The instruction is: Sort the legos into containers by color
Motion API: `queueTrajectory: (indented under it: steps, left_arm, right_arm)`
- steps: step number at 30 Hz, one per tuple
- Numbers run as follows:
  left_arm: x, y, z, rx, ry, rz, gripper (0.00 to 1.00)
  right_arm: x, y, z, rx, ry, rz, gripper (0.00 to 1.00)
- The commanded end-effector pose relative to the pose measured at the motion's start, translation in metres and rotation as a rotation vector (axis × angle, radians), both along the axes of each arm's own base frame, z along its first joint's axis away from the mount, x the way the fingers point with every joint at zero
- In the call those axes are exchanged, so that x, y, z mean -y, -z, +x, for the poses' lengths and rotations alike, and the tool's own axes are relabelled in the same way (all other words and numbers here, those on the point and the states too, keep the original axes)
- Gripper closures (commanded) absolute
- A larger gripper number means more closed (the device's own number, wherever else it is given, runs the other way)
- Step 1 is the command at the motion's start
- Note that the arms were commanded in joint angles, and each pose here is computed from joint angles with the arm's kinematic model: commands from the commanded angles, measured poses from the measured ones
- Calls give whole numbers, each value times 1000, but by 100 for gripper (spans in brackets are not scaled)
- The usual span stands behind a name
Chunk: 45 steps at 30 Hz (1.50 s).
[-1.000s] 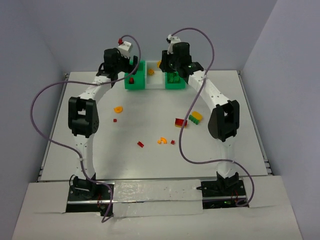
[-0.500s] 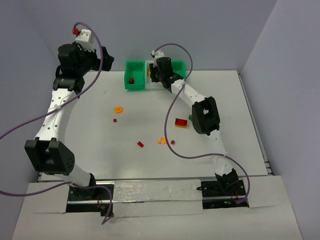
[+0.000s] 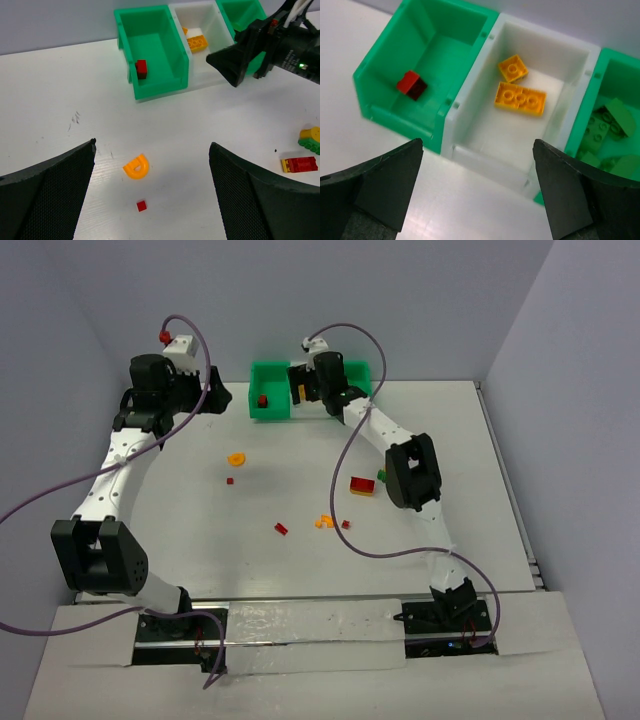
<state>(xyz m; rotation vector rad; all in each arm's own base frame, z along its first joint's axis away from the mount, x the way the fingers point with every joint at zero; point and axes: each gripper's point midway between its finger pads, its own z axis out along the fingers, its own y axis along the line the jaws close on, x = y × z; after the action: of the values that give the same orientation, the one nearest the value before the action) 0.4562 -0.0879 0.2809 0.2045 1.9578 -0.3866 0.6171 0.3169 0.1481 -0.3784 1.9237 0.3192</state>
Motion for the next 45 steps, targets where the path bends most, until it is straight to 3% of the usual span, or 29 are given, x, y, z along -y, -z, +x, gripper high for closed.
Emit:
queueTrajectory:
  steps: [1, 4, 9, 13, 19, 27, 45]
  left_arm:
    - [10, -21, -10, 66, 76, 1, 1]
    - [17, -14, -18, 60, 140, 12, 1]
    - [37, 2, -37, 30, 314, 9, 1]
    - [47, 6, -45, 9, 374, -22, 2]
    - [48, 2, -51, 17, 381, -28, 1]
    - [47, 14, -57, -12, 381, -29, 1]
    - [68, 24, -62, 4, 452, -69, 4]
  right_arm:
    - [17, -133, -65, 86, -162, 7, 5]
    - [39, -134, -113, 47, -270, -72, 7]
    - [108, -73, -212, -167, -504, -377, 15]
    - [134, -32, -254, -357, -645, -514, 20]
    - [160, 14, -273, -543, -714, -705, 19]
    - [158, 59, -270, -667, -742, -776, 15]
    - [167, 84, -279, -619, -694, -715, 12]
